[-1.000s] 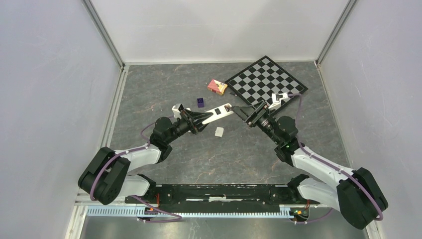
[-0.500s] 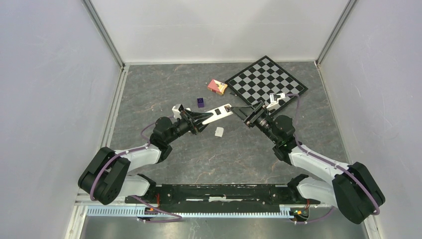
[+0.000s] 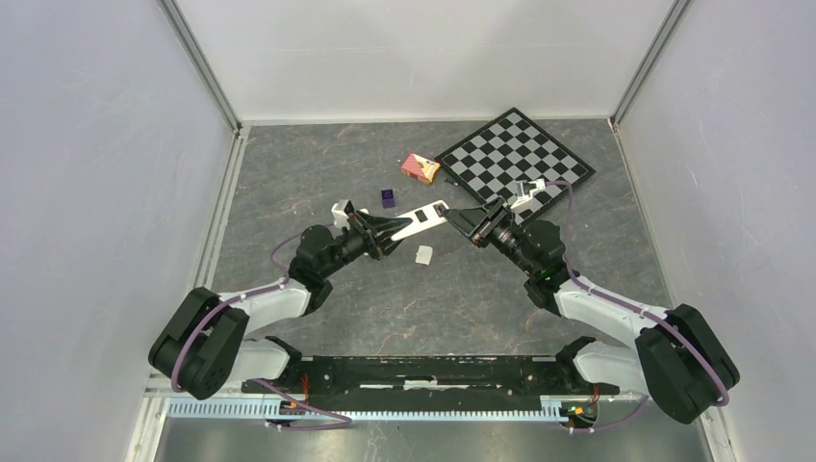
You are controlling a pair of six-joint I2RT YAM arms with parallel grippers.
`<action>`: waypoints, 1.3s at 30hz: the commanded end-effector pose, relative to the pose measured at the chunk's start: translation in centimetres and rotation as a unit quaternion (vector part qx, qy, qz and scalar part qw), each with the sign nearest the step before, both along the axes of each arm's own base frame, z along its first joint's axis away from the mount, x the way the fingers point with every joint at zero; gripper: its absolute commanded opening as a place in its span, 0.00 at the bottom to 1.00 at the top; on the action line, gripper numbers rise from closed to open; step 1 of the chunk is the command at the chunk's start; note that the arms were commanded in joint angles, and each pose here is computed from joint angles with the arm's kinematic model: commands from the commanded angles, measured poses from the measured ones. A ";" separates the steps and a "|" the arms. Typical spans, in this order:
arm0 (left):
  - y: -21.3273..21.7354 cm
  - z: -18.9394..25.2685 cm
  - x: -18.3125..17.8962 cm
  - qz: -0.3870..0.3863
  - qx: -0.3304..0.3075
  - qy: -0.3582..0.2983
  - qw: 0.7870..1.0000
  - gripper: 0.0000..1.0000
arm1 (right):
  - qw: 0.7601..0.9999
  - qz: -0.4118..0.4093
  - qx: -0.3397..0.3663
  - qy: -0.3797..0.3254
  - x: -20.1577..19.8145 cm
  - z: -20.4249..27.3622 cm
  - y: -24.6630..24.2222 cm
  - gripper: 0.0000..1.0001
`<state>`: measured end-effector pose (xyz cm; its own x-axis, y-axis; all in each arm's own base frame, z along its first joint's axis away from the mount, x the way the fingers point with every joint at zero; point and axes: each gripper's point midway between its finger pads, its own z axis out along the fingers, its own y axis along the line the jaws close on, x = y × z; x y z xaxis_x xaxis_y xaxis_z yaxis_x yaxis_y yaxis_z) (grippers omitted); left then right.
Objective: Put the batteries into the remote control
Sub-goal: Load the battery into the remote control.
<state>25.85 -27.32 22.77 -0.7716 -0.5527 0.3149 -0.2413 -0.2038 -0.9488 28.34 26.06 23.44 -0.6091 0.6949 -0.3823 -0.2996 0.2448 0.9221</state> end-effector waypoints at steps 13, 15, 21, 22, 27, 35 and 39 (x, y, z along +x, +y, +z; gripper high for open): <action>-0.5 7.6 -1.7 -0.008 0.065 -0.242 0.968 0.02 | 0.997 -0.009 -0.027 0.070 0.2 -2.5 -0.3 0.16; -0.2 7.9 -1.8 0.000 0.080 -0.269 0.960 0.02 | 0.997 -0.017 -0.040 0.068 0.3 -2.8 -0.6 0.14; 0.0 8.1 -1.9 0.008 0.125 -0.321 0.939 0.02 | 0.996 -0.028 -0.057 0.060 0.2 -3.0 -1.2 0.27; 0.0 8.0 -1.8 0.007 0.130 -0.322 0.938 0.02 | 0.996 -0.027 -0.057 0.055 0.2 -2.8 -1.3 0.34; 0.1 6.7 -1.3 0.009 0.160 -0.317 0.935 0.02 | 0.999 -0.023 -0.042 -0.008 -0.3 -0.1 -1.7 0.65; 0.4 4.7 -0.5 0.010 0.196 -0.315 0.929 0.02 | 0.989 0.055 -0.001 -0.139 -2.6 4.0 -1.3 0.87; 0.2 4.7 -1.0 -0.011 0.202 -0.341 0.918 0.02 | 0.980 0.092 -0.074 -0.157 -2.0 2.8 0.0 0.84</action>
<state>25.27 -26.76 25.04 -0.7575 -0.5509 -0.3502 0.2887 0.1983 -0.9366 26.67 24.69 24.20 -0.5994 0.6194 -0.5071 -0.4507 0.2623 0.8532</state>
